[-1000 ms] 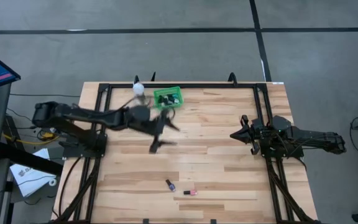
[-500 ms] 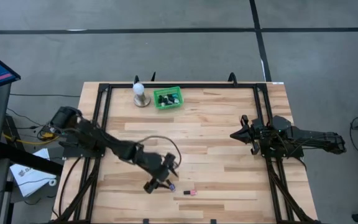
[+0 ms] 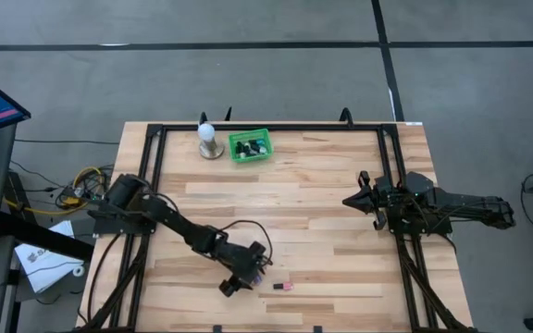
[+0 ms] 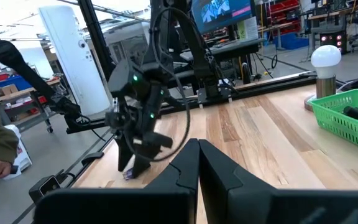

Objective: Pick & Place Nail Polish
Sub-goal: Put the violet nail polish into the green bin, then put the pink nail polish into the green bin

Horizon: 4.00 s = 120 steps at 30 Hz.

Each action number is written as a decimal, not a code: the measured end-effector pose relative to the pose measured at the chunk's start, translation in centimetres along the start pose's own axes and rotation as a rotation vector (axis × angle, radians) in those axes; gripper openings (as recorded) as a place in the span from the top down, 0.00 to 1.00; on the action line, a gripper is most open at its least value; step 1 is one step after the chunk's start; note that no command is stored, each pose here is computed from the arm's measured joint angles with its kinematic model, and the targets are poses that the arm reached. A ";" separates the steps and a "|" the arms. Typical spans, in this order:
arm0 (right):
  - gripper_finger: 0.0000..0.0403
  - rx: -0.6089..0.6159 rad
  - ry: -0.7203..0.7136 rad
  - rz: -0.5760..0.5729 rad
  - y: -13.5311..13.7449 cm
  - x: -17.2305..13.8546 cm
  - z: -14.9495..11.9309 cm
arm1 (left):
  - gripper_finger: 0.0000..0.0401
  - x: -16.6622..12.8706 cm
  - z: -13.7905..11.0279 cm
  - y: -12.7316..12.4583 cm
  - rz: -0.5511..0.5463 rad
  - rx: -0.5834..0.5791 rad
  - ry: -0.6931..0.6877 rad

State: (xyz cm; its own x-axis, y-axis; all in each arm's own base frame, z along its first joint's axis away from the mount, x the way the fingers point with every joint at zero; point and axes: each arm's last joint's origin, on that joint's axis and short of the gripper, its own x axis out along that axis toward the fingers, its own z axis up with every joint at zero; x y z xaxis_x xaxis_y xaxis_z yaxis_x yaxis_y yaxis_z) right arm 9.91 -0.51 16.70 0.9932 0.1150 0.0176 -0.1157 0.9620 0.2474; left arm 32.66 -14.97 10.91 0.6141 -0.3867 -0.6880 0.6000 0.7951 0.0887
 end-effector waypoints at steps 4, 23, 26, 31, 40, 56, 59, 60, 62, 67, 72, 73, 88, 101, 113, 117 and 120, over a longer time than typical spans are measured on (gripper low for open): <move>1.00 0.000 0.000 0.000 0.0 0.0 0.0 | 0.31 0.9 -0.9 0.3 -0.027 -0.072 0.014; 1.00 0.000 0.000 0.000 0.0 0.0 0.0 | 0.71 1.2 -5.6 -1.0 0.034 -0.216 -0.100; 1.00 0.000 0.000 0.000 0.0 0.0 0.0 | 0.73 1.2 -5.6 -1.0 0.043 -0.218 -0.102; 1.00 0.000 0.001 -0.001 0.0 0.0 0.0 | 0.73 0.7 -5.3 -0.5 0.094 -0.268 -0.106; 1.00 0.000 0.000 0.000 0.0 0.0 0.0 | 0.73 -3.6 -3.3 4.2 0.441 -0.391 -0.191; 1.00 0.000 0.000 0.000 0.0 0.0 0.0 | 0.73 -18.5 -6.0 18.3 1.163 -0.590 -0.360; 1.00 0.000 0.000 0.000 0.0 0.0 0.0 | 0.73 -19.5 -7.0 19.6 1.152 -0.604 -0.373; 1.00 0.000 0.000 0.000 0.0 0.0 0.0 | 0.73 -19.6 -7.3 20.0 1.157 -0.608 -0.370; 1.00 0.000 0.000 0.000 0.0 0.0 0.0 | 0.73 -19.5 -7.9 20.4 1.166 -0.622 -0.346; 1.00 0.000 0.000 0.000 0.0 0.0 0.0 | 0.73 -18.4 -8.7 21.7 1.173 -0.641 -0.303; 1.00 0.000 0.000 0.000 0.0 0.0 0.0 | 0.73 -16.6 -9.7 22.9 1.221 -0.670 -0.225; 1.00 0.000 0.000 0.000 0.0 0.0 0.0 | 0.73 -16.3 -9.9 23.0 1.229 -0.674 -0.211; 1.00 0.000 0.000 0.000 0.0 0.0 0.0 | 0.72 -14.6 -12.3 23.8 1.288 -0.719 -0.088; 1.00 0.000 0.001 0.000 0.0 0.0 0.0 | 0.70 -14.7 -13.1 23.8 1.282 -0.787 -0.066; 1.00 0.000 0.000 0.000 0.0 0.0 0.0 | 0.40 -14.7 -13.0 23.8 1.233 -0.773 -0.076; 1.00 0.000 0.000 0.000 0.0 0.0 0.0 | 0.33 -15.4 -11.1 23.2 1.216 -0.744 -0.136; 1.00 0.000 0.000 0.000 0.0 0.0 0.0 | 0.32 -16.3 -7.8 22.0 1.111 -0.679 -0.267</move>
State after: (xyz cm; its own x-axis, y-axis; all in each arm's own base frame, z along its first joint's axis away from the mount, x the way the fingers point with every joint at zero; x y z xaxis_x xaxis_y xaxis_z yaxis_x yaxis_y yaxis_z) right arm 9.91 -0.51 16.71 0.9932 0.1148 0.0174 -0.1155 0.9620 0.2475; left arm 31.83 12.51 18.45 0.7363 0.5987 -0.3153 -0.6082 0.7898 0.0795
